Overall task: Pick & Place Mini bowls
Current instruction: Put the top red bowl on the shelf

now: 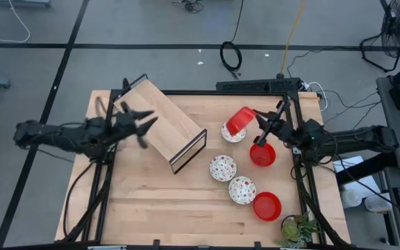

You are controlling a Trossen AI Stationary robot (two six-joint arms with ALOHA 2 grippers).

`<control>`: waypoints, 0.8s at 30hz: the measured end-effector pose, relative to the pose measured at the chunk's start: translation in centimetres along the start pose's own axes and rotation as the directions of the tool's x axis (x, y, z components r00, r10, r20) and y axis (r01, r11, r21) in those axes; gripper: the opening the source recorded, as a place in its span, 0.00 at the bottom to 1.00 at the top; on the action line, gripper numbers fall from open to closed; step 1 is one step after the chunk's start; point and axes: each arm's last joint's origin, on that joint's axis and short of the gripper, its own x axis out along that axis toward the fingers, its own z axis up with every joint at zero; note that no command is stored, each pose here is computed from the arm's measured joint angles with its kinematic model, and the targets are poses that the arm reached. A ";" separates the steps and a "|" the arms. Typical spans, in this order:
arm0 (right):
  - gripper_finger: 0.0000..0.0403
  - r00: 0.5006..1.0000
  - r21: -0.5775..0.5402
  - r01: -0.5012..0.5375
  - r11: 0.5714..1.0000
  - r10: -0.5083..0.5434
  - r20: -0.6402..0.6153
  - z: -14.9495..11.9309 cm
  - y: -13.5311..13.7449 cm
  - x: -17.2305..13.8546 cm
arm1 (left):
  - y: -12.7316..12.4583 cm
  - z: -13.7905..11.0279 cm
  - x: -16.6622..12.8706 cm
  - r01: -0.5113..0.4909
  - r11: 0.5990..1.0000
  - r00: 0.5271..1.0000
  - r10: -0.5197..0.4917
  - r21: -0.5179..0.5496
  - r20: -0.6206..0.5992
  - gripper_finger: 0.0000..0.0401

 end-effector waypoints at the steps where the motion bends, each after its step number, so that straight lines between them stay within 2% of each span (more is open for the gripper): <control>1: 0.00 1.000 -0.006 0.024 1.000 -0.024 0.005 0.0 0.0 0.1 | -0.5 1.2 1.1 -0.026 0.998 0.999 0.027 0.053 -0.033 0.33; 3: 0.00 0.997 -0.028 0.080 0.996 -0.080 0.015 -0.1 0.0 0.4 | -1.9 3.1 3.4 -0.072 0.979 0.992 0.090 0.189 -0.093 0.33; 5: 0.00 0.990 -0.056 0.140 0.988 -0.140 0.020 -0.3 0.1 0.7 | -3.8 4.3 5.8 -0.101 0.929 0.978 0.159 0.357 -0.138 0.35; 7: 0.00 0.977 -0.092 0.213 0.973 -0.211 0.030 -0.5 0.2 0.9 | -5.8 5.3 8.1 -0.145 0.843 0.952 0.261 0.519 -0.158 0.39; 9: 0.00 0.955 -0.138 0.295 0.945 -0.292 0.042 -0.4 0.1 1.4 | -7.5 6.2 10.5 -0.202 0.749 0.916 0.373 0.631 -0.150 0.45; 11: 0.00 0.940 -0.198 0.339 0.920 -0.339 0.039 -0.6 0.3 2.0 | -8.9 7.3 12.9 -0.260 0.673 0.876 0.467 0.692 -0.125 0.53; 13: 0.00 0.938 -0.233 0.342 0.911 -0.347 0.020 -0.7 0.5 2.8 | -10.2 7.9 15.1 -0.275 0.623 0.858 0.503 0.732 -0.106 0.61; 16: 0.00 0.935 -0.204 0.349 0.915 -0.353 0.014 -1.1 0.8 4.0 | -12.2 7.8 18.0 -0.203 0.610 0.917 0.393 0.766 -0.070 0.71; 19: 0.00 0.936 -0.235 0.341 0.910 -0.351 -0.004 -1.6 1.1 4.6 | -13.8 7.2 20.4 -0.129 0.567 0.955 0.292 0.814 -0.051 0.76; 20: 0.00 0.936 -0.254 0.338 0.906 -0.351 -0.004 -1.6 1.1 4.6 | -14.1 7.0 20.9 -0.127 0.554 0.954 0.294 0.823 -0.051 0.78; 24: 0.00 0.938 -0.239 0.337 0.911 -0.347 0.001 -1.5 1.1 4.6 | -14.1 7.0 22.2 -0.184 0.578 0.946 0.325 0.795 -0.017 0.78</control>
